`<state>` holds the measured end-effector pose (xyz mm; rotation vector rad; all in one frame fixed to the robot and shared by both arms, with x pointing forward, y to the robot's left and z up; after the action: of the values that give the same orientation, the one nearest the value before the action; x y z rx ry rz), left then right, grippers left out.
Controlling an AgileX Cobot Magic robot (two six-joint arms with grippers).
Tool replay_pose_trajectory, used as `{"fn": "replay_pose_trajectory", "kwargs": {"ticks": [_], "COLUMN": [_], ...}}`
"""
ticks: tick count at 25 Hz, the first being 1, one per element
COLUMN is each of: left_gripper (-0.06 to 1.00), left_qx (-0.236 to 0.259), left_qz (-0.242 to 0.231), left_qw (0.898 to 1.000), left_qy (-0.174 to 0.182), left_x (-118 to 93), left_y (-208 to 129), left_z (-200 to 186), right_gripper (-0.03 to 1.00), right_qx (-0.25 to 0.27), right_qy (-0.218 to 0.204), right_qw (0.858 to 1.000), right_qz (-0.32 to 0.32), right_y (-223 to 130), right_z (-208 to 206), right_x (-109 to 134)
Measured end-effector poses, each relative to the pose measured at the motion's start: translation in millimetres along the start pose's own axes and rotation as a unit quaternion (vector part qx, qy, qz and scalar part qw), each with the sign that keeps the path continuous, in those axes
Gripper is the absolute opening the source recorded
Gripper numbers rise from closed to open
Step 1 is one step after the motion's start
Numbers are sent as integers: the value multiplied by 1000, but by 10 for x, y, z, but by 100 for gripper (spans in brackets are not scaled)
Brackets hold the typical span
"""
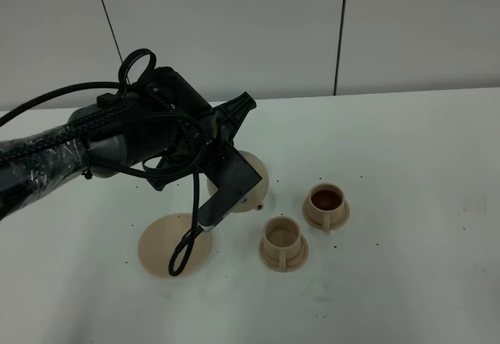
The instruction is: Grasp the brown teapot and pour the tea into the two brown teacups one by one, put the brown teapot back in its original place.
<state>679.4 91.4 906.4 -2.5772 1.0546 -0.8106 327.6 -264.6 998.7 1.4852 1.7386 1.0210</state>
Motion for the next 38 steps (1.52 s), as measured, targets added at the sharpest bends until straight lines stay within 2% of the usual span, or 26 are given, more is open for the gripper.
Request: {"fn": "replay_pose_trajectory", "kwargs": {"ticks": [7, 21, 25, 30, 33, 38], "left_gripper": [17, 17, 17, 17, 17, 17], "left_qx": [3, 8, 6, 10, 23, 14], "left_qz": [0, -83, -91, -99, -108, -116], "left_qw": [1000, 997, 996, 995, 994, 992], "left_qy": [2, -2, -5, 6, 23, 43], "left_x": [10, -8, -38, -103, -43, 1], "left_y": [-4, -22, -3, 46, -11, 23], "left_z": [8, 7, 25, 120, 114, 110], "right_gripper": [36, 36, 36, 36, 36, 36], "right_qx": [0, 0, 0, 0, 0, 0], "right_qy": [0, 0, 0, 0, 0, 0], "right_qw": [1000, 1000, 1000, 1000, 1000, 1000], "right_qz": [0, 0, 0, 0, 0, 0], "right_y": [0, 0, 0, 1, 1, 1], "right_z": [0, 0, 0, 0, 0, 0], "right_x": [0, 0, 0, 0, 0, 0]}}
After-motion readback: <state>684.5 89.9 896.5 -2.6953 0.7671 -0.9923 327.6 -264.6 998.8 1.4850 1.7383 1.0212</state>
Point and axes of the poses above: a point on each arm's last joint axis where the gripper is mounted, z pointing out along that axis toward the gripper, x along the wrist's bending axis when the last joint is at zero, y = z × x, the point moved 10 cm from there along z, pointing out along that axis toward the gripper, and after that the axes turned 9 degrees about -z, right-handed, at the moved point
